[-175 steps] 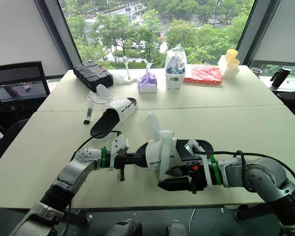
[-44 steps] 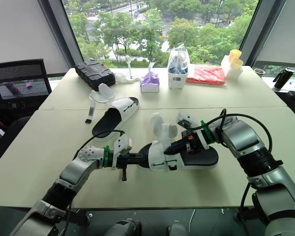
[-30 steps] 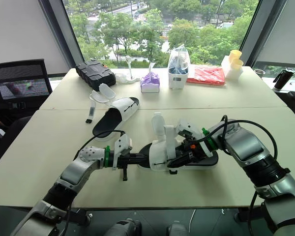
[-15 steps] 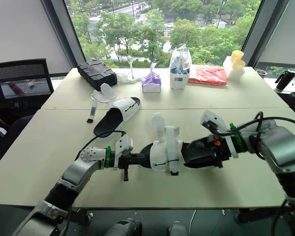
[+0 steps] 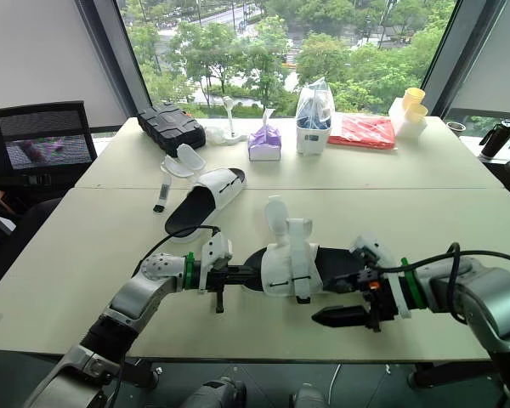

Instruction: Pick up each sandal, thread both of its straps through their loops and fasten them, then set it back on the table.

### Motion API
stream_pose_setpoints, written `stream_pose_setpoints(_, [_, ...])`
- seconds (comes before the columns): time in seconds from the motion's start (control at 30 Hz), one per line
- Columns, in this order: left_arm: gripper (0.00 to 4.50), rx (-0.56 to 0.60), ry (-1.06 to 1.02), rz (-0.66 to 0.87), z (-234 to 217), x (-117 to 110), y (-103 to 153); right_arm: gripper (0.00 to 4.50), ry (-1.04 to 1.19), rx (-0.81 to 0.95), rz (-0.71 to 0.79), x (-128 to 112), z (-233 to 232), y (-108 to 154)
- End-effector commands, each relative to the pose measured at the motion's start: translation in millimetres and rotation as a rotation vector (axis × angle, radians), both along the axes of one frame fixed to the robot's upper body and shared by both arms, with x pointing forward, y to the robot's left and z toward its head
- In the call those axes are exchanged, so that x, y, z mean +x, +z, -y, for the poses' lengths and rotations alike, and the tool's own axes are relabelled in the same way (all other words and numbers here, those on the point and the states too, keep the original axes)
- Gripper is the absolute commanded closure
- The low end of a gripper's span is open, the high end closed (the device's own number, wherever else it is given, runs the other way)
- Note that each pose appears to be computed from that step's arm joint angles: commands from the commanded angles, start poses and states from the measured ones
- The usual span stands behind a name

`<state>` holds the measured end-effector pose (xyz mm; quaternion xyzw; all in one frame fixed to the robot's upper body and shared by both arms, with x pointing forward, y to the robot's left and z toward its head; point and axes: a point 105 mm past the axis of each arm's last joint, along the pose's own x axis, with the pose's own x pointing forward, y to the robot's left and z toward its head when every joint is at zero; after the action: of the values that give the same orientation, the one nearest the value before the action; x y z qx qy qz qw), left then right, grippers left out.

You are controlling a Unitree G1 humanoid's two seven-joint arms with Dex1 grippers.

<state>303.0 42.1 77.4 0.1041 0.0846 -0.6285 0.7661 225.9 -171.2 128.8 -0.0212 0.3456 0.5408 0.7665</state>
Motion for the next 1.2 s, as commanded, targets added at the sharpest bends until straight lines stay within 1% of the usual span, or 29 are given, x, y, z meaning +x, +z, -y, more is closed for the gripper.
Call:
stream_pose_setpoints(0.03, [4.50,0.088,0.008,-0.068,-6.2,-4.4,-25.7,0.04,0.024,0.022,0.027,-3.1,-12.3,1.3])
stream_pose_setpoints(0.6, [4.50,0.076,0.019,-0.069,-4.1,-1.3,-24.0,0.04,-0.012,0.071,0.039,12.9,-38.1,-6.6])
stream_pose_setpoints(0.67, [4.50,0.076,0.019,-0.070,-4.1,-2.0,-24.8,0.54,-0.016,0.069,0.030,14.0,-40.1,-11.8])
stream_pose_setpoints(0.73, [4.50,0.076,0.020,-0.071,-3.9,-2.4,-25.1,1.25,-0.020,0.068,0.021,14.4,-41.7,-15.2])
stream_pose_setpoints(0.77, [4.50,0.076,0.020,-0.071,-3.9,-2.6,-25.1,1.87,-0.020,0.068,0.018,14.2,-42.5,-16.1])
stream_pose_setpoints(0.87, [4.50,0.075,0.022,-0.072,-3.6,-3.3,-25.3,3.33,-0.021,0.071,0.006,13.3,-43.1,-18.0])
stream_pose_setpoints(0.93, [4.50,0.074,0.022,-0.072,-3.4,-3.9,-25.4,4.39,-0.024,0.068,0.002,13.4,-42.4,-19.4])
stream_pose_setpoints(0.97, [4.50,0.074,0.023,-0.072,-3.2,-4.0,-25.5,4.45,-0.025,0.065,0.000,13.5,-41.9,-20.1])
stream_pose_setpoints(1.07, [4.50,0.074,0.023,-0.073,-2.7,-4.7,-25.6,4.45,-0.025,0.044,-0.034,9.2,-41.2,-27.5])
stream_pose_setpoints(1.2, [4.50,0.077,0.021,-0.072,-1.8,-4.5,-25.5,4.45,0.057,-0.006,-0.087,-13.6,-39.3,-40.4])
